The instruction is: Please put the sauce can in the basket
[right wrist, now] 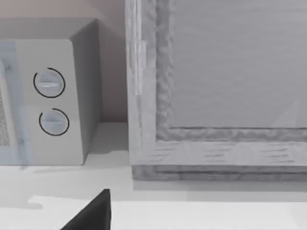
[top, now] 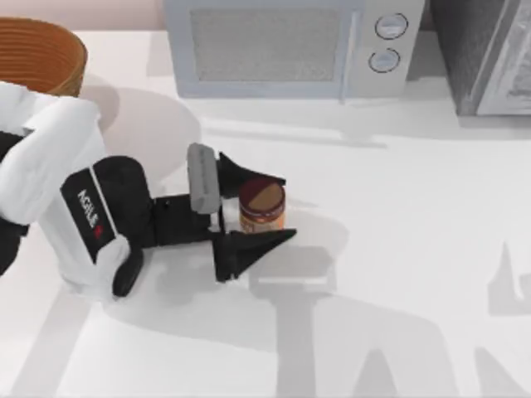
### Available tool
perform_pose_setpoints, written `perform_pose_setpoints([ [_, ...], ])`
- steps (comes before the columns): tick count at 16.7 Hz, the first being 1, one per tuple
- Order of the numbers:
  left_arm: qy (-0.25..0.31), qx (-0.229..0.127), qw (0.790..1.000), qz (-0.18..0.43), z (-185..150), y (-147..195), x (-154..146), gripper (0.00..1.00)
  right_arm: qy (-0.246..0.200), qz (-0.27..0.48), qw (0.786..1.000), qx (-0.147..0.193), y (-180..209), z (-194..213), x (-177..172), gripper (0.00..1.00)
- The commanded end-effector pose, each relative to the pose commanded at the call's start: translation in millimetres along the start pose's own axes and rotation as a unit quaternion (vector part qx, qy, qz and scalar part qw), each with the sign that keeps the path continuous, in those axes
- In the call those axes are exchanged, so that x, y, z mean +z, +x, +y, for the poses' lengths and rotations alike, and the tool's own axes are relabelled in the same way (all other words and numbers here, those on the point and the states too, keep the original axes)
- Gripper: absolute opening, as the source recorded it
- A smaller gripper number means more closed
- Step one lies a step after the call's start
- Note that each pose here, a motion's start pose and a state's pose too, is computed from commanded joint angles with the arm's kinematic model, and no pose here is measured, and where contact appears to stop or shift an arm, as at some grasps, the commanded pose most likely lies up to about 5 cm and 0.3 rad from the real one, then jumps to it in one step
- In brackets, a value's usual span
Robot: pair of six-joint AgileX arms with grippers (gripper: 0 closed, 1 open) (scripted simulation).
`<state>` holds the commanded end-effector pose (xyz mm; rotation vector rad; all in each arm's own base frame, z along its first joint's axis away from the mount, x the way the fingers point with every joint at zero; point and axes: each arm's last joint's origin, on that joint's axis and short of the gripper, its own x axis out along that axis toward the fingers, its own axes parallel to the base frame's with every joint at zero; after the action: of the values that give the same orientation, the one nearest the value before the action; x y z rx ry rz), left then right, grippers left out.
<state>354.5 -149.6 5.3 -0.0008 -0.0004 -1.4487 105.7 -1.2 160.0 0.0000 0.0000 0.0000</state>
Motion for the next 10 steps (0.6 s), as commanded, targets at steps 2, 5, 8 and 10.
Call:
perform_pose_setpoints([
  [2, 0.0, 0.0, 1.0, 0.0, 0.0, 0.0, 0.0, 0.47, 0.0, 0.0, 1.0, 0.0, 0.0, 0.0, 0.0, 1.0],
  [5, 0.0, 0.0, 1.0, 0.0, 0.0, 0.0, 0.0, 0.25, 0.0, 0.0, 1.0, 0.0, 0.0, 0.0, 0.0, 1.0],
  [8, 0.0, 0.0, 1.0, 0.0, 0.0, 0.0, 0.0, 0.02, 0.0, 0.0, 1.0, 0.0, 0.0, 0.0, 0.0, 1.0],
  [10, 0.0, 0.0, 1.0, 0.0, 0.0, 0.0, 0.0, 0.0, 0.0, 0.0, 1.0, 0.0, 0.0, 0.0, 0.0, 1.0],
])
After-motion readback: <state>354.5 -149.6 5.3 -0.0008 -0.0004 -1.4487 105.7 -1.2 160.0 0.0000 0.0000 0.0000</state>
